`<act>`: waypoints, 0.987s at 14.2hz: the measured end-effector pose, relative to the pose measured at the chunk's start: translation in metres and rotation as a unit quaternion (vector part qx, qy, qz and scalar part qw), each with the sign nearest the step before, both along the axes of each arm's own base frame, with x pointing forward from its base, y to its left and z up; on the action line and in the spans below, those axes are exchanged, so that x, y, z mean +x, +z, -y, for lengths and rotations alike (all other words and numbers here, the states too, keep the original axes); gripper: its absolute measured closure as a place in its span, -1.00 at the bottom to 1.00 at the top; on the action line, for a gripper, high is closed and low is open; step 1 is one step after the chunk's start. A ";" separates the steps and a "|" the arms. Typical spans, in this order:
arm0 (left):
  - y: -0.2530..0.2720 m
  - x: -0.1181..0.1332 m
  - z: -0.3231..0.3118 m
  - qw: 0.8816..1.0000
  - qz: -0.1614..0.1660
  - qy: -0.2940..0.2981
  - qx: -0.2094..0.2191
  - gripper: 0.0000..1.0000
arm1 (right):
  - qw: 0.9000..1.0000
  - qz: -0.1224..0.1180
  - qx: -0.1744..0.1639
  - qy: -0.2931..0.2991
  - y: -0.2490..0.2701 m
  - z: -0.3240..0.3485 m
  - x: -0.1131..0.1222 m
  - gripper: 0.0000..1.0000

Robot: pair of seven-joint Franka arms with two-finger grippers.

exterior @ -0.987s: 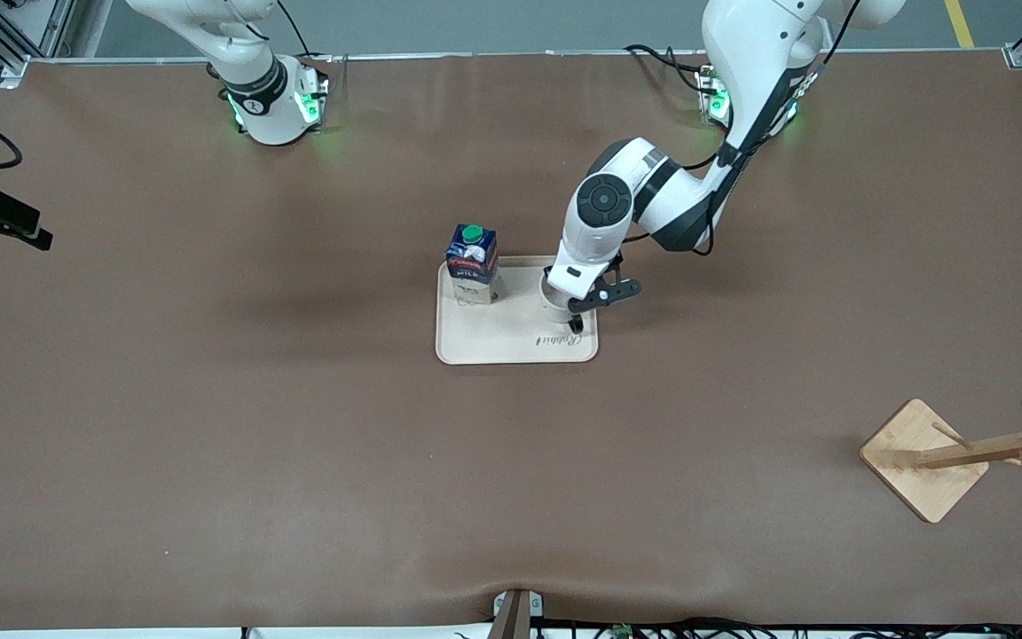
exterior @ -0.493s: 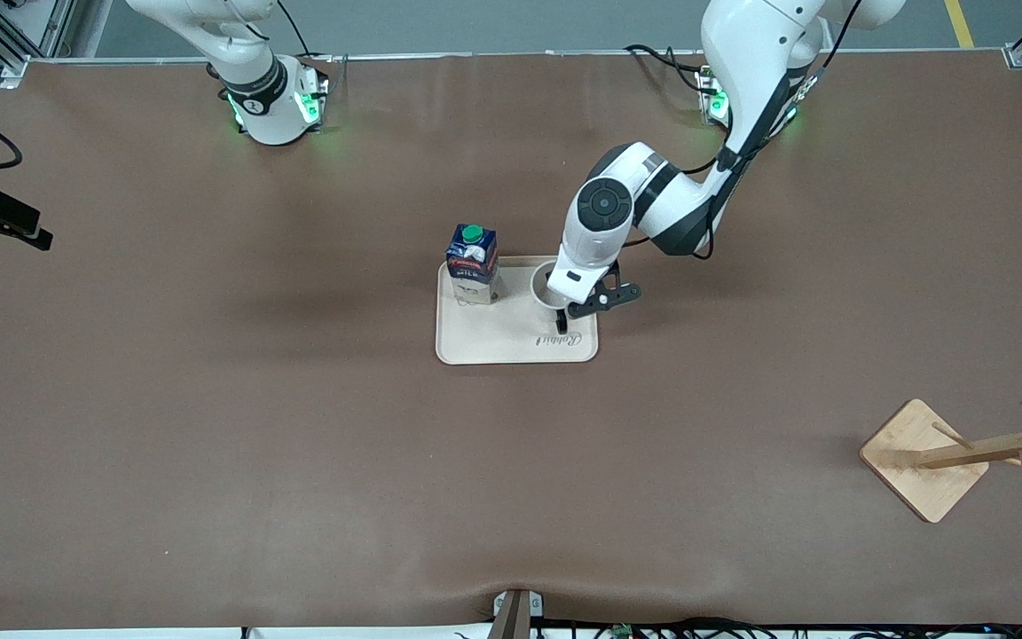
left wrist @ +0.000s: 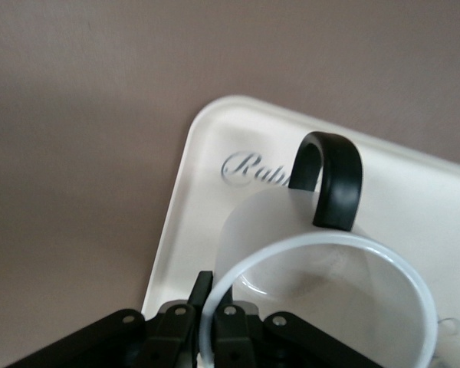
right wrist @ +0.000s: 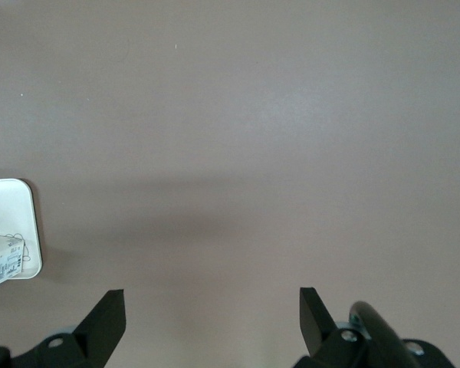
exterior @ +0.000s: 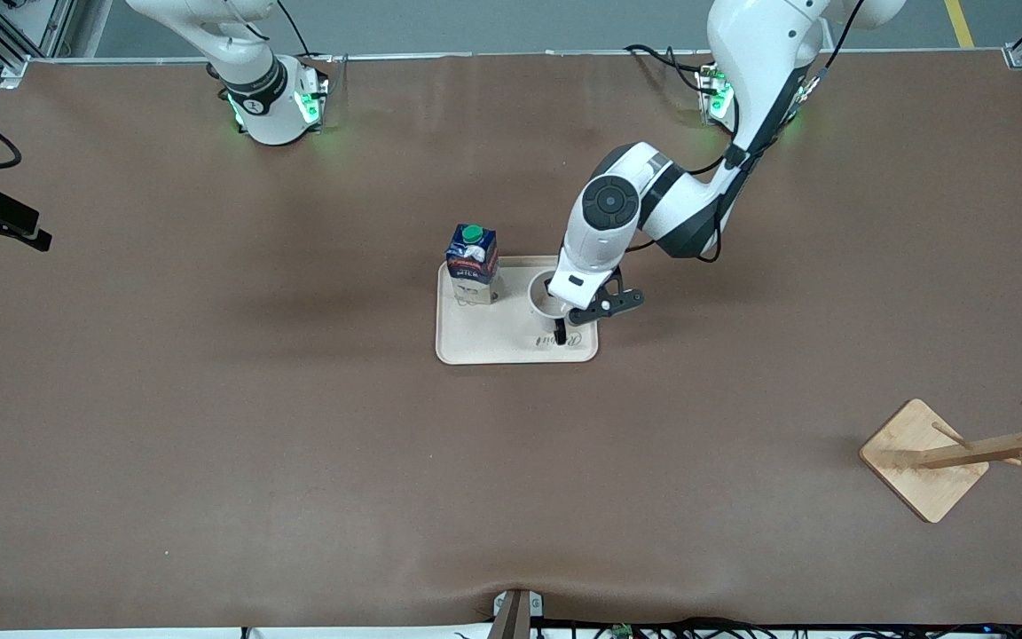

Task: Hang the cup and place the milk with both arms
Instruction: 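Carry the mug toward the wooden stand while the right gripper reaches the milk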

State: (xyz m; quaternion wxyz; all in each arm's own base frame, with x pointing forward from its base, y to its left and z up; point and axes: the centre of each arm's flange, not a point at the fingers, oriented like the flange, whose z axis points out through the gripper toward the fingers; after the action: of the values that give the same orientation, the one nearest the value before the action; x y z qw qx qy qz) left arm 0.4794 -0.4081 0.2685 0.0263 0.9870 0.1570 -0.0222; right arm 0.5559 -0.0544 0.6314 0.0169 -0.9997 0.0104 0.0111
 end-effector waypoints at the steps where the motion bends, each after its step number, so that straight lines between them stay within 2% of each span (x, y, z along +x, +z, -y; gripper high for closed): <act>1: 0.015 0.008 -0.006 1.000 0.008 0.003 -0.001 0.89 | 1.000 0.000 0.000 0.001 0.000 -0.001 0.000 -1.00; 4: 0.073 0.044 -0.041 1.000 0.021 -0.011 0.012 0.89 | 1.000 -0.001 0.002 0.003 -0.002 -0.003 0.002 -1.00; 8: 0.146 0.097 -0.110 0.999 0.036 -0.037 0.015 0.89 | 0.999 -0.035 0.037 0.002 -0.041 -0.009 0.019 -1.00; 11: 0.175 0.127 -0.169 0.997 0.044 -0.053 0.016 0.89 | 0.998 -0.054 0.044 0.004 -0.058 -0.012 0.025 -1.00; 14: 0.194 0.144 -0.234 0.996 0.030 -0.083 0.021 0.89 | 0.997 -0.066 0.048 0.004 -0.059 -0.031 0.024 -1.00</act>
State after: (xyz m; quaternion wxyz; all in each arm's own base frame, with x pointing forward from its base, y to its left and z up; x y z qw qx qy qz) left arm 0.6232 -0.1742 0.4624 0.0086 0.9971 0.0746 0.0082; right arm 0.5795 -0.0239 0.5721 0.0643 -0.9949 0.0065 0.0780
